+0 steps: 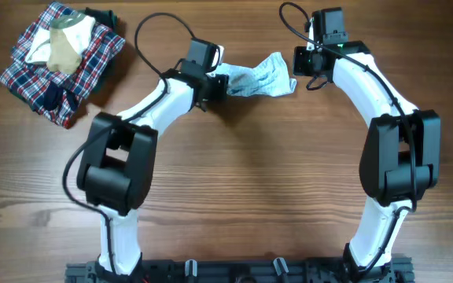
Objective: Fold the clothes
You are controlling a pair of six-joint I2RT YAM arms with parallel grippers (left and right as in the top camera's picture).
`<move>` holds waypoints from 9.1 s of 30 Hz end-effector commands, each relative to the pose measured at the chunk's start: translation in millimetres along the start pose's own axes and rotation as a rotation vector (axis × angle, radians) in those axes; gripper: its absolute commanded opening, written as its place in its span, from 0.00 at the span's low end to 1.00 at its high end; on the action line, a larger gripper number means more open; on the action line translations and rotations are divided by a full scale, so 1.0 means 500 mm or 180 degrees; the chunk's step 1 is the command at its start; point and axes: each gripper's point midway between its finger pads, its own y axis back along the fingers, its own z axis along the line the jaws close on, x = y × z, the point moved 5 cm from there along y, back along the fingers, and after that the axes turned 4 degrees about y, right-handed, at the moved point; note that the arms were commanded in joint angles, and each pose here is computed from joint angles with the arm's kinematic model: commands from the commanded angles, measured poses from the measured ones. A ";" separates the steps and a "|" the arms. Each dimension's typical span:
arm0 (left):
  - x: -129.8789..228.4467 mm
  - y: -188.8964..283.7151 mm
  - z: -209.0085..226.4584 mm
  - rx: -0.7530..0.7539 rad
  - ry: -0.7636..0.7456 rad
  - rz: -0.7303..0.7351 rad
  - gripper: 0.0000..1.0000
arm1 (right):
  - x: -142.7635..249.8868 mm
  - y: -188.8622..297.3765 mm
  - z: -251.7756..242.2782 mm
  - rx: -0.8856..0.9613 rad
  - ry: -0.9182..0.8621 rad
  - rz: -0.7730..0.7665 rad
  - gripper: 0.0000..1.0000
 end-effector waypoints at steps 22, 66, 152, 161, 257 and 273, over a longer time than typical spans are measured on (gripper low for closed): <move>0.001 0.037 -0.068 -0.0465 -0.1884 -0.0010 0.67 | -0.030 0.035 0.001 0.0016 0.0071 -0.0169 0.04; -0.032 -0.017 -0.003 -0.0824 -0.1781 -0.0198 0.17 | -0.026 0.035 0.000 0.0019 0.0071 -0.0132 0.04; 0.025 0.029 0.010 0.0144 0.0988 0.0449 0.12 | 0.020 0.005 0.165 -0.0984 0.0181 0.0135 0.04; 0.020 0.029 0.009 0.0157 0.0984 0.0408 0.14 | 0.036 -0.050 0.146 -0.0718 0.0100 0.0190 0.04; -0.120 -0.059 -0.003 0.0176 -0.0141 -0.0976 0.23 | 0.178 -0.078 0.035 -0.0197 0.0195 0.1339 0.04; -0.144 0.081 -0.028 0.0092 -0.0157 -0.0919 0.10 | 0.176 -0.079 0.035 -0.0196 0.0187 0.1321 0.04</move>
